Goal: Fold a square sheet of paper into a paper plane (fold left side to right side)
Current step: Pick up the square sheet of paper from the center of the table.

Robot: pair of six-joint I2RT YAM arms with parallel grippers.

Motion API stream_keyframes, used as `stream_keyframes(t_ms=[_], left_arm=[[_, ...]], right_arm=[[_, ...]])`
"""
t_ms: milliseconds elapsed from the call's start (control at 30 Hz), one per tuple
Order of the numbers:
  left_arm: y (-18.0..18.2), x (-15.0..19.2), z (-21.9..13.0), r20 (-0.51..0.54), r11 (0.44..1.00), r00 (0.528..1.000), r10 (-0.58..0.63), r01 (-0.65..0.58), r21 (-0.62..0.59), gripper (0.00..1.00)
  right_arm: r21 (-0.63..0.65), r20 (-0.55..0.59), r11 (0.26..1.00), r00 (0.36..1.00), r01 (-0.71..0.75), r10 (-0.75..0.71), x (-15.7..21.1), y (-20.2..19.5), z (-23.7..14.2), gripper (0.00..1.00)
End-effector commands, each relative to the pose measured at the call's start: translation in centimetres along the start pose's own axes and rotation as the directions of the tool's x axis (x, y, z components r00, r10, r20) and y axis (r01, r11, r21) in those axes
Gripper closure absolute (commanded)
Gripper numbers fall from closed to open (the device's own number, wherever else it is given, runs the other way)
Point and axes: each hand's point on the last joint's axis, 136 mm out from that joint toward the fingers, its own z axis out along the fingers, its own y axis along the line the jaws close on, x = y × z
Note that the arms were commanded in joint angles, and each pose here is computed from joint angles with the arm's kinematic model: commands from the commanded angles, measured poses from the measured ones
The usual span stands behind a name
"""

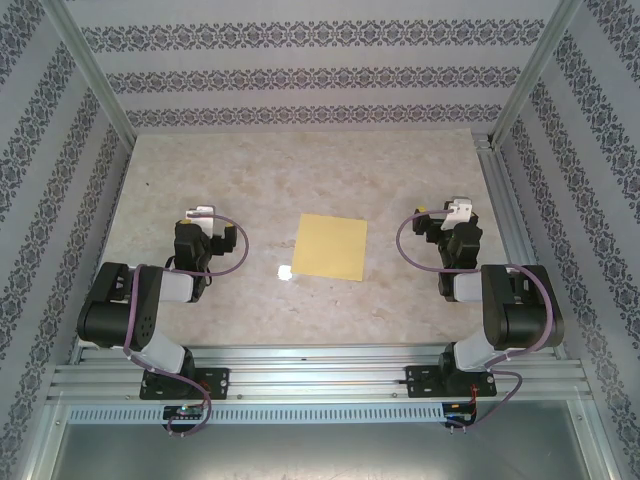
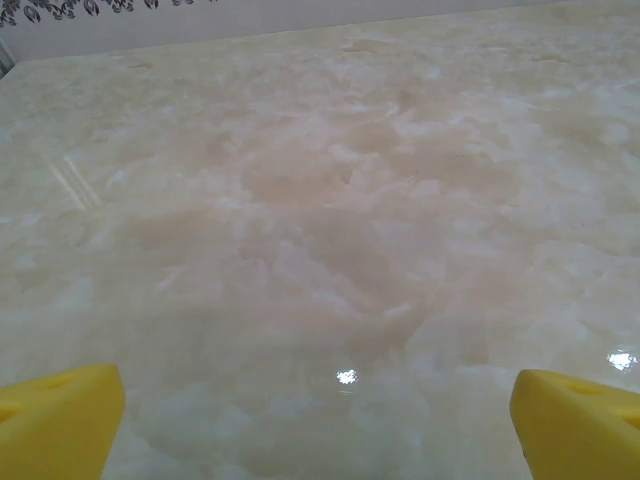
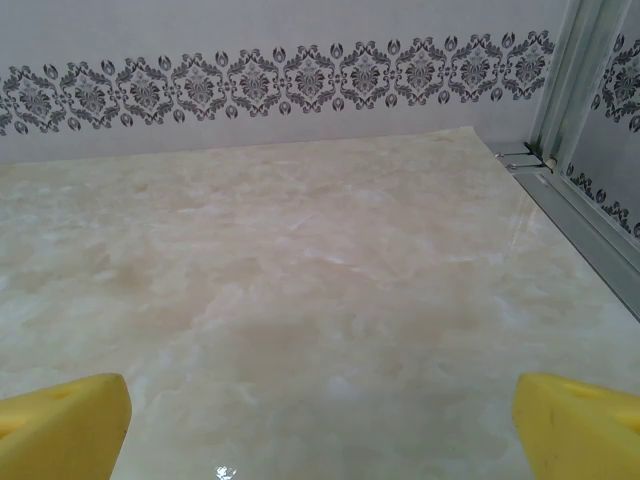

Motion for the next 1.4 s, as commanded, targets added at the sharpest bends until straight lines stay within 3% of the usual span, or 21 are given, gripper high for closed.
stream_keyframes(t_ms=[0, 567, 700, 767, 900, 1133, 1267, 1367], left_arm=[[0.2, -2.2, 0.2, 0.071, 1.0, 0.997, -0.003, 0.002, 0.003, 0.0], [0.3, -2.3, 0.1, 0.067, 1.0, 0.998, -0.002, 0.002, -0.001, 0.0], [0.3, -5.4, -0.9, 0.021, 1.0, 1.0, 0.002, -0.002, 0.008, 0.0], [0.5, -7.5, -2.3, 0.059, 0.999, 0.998, -0.035, 0.035, 0.008, 0.0], [-0.1, -10.0, -5.5, 0.073, 0.986, 0.985, -0.157, 0.152, 0.064, 0.0], [-4.1, -7.5, -8.9, -0.214, 0.904, 0.922, -0.322, 0.366, 0.219, 0.0], [-8.5, -5.2, -10.0, -0.419, 0.805, 0.845, -0.332, 0.485, 0.34, 0.0], [-10.8, -3.7, -10.3, -0.523, 0.775, 0.8, -0.295, 0.521, 0.359, 0.0]], right_arm=[[-0.006, 0.028, 1.0, 1.0, -0.003, 0.004, -0.8, -0.1, 0.1, 0.02], [0.033, 0.048, 0.999, 0.999, -0.022, 0.02, -1.1, -0.9, -0.2, 0.02], [0.066, 0.096, 0.997, 0.995, -0.041, 0.035, -2.2, -1.6, -2.3, 0.02], [0.079, 0.087, 0.996, 0.995, -0.047, 0.04, -3.4, -1.6, -3.4, 0.02], [0.086, -0.01, 0.989, 0.992, -0.121, 0.122, -6.1, -1.1, -6.1, 0.02], [-0.019, -0.255, 0.948, 0.918, -0.319, 0.304, -5.8, 3.5, -10.3, 0.03], [-0.076, -0.472, 0.917, 0.825, -0.391, 0.313, -3.2, 7.8, -11.0, 0.13], [-0.113, -0.588, 0.914, 0.768, -0.39, 0.255, -1.3, 11.0, -10.8, 0.19]])
